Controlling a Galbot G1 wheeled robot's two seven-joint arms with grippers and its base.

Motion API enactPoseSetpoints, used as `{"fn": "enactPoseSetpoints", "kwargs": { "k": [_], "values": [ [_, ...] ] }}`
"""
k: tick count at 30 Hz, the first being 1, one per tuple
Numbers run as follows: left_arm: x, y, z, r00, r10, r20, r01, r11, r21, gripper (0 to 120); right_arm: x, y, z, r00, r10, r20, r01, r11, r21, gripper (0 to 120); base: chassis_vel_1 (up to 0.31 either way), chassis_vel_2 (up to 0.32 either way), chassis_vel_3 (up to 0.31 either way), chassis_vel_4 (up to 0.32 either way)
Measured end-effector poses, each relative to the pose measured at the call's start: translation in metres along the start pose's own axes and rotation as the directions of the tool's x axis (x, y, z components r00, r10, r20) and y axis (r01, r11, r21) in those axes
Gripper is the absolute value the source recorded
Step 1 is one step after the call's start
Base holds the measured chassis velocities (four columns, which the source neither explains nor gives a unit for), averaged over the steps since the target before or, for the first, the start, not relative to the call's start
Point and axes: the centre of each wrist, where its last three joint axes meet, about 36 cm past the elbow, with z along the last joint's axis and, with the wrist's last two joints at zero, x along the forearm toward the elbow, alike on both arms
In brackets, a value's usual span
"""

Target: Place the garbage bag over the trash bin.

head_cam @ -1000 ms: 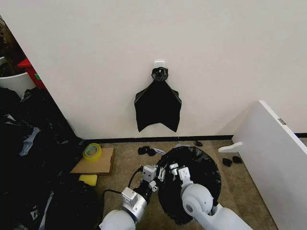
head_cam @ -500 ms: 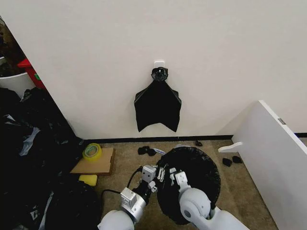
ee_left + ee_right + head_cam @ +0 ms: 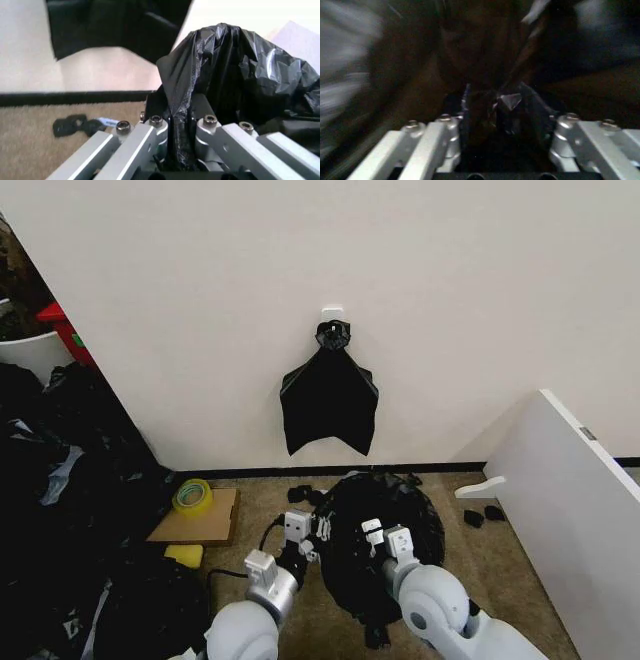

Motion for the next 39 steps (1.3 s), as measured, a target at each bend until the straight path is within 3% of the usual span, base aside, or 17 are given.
{"fn": "enactPoseSetpoints", "kwargs": {
  "k": [2, 5, 8, 12, 16, 23, 30, 31, 34, 39],
  "values": [
    [-0.008, 0.009, 0.0, 0.999, -0.048, -0.025, 0.05, 0.998, 0.045, 4, 0.035, -0.004, -0.007, 0.998, -0.043, 0.051, 0.043, 0.999, -0.011, 48, 0.0, 0.0, 0.0, 0.0],
    [-0.015, 0.018, 0.001, 0.995, -0.094, -0.036, 0.096, 0.992, 0.076, 4, 0.057, -0.005, -0.012, 0.993, -0.072, 0.09, 0.074, 0.997, -0.016, 56, 0.0, 0.0, 0.0, 0.0],
    [-0.024, 0.036, -0.003, 0.98, -0.188, -0.067, 0.197, 0.965, 0.176, 4, 0.095, -0.004, -0.015, 0.973, -0.113, 0.203, 0.122, 0.992, -0.031, 71, 0.0, 0.0, 0.0, 0.0],
    [-0.022, 0.048, -0.002, 0.969, -0.233, -0.078, 0.245, 0.941, 0.234, 4, 0.104, 0.0, -0.018, 0.961, -0.126, 0.245, 0.141, 0.989, -0.044, 85, 0.0, 0.0, 0.0, 0.0],
    [-0.027, 0.054, 0.004, 0.969, -0.225, -0.104, 0.246, 0.923, 0.294, 4, 0.104, 0.002, -0.013, 0.962, -0.11, 0.251, 0.131, 0.989, -0.072, 98, 0.0, 0.0, 0.0, 0.0],
    [-0.032, 0.059, 0.014, 0.962, -0.242, -0.125, 0.269, 0.916, 0.296, 4, 0.102, 0.001, -0.012, 0.962, -0.084, 0.259, 0.113, 0.989, -0.099, 100, 0.0, 0.0, 0.0, 0.0],
    [-0.036, 0.075, 0.023, 0.955, -0.255, -0.152, 0.291, 0.906, 0.307, 29, 0.102, 0.002, -0.011, 0.961, -0.07, 0.267, 0.108, 0.986, -0.13, 100, 0.0, 0.0, 0.0, 0.0],
    [-0.036, 0.075, 0.023, 0.955, -0.255, -0.152, 0.291, 0.906, 0.307, 29, 0.102, 0.002, -0.011, 0.961, -0.07, 0.267, 0.108, 0.986, -0.13, 100, 0.0, 0.0, 0.0, 0.0],
    [-0.033, 0.074, 0.017, 0.959, -0.237, -0.155, 0.274, 0.913, 0.302, 46, 0.104, 0.002, -0.013, 0.959, -0.066, 0.276, 0.108, 0.985, -0.138, 100, 0.0, 0.0, 0.0, 0.0],
    [-0.027, 0.071, 0.01, 0.964, -0.217, -0.152, 0.254, 0.921, 0.296, 61, 0.105, 0.003, -0.013, 0.958, -0.067, 0.279, 0.11, 0.984, -0.14, 100, 0.0, 0.0, 0.0, 0.0]
  ]
}}
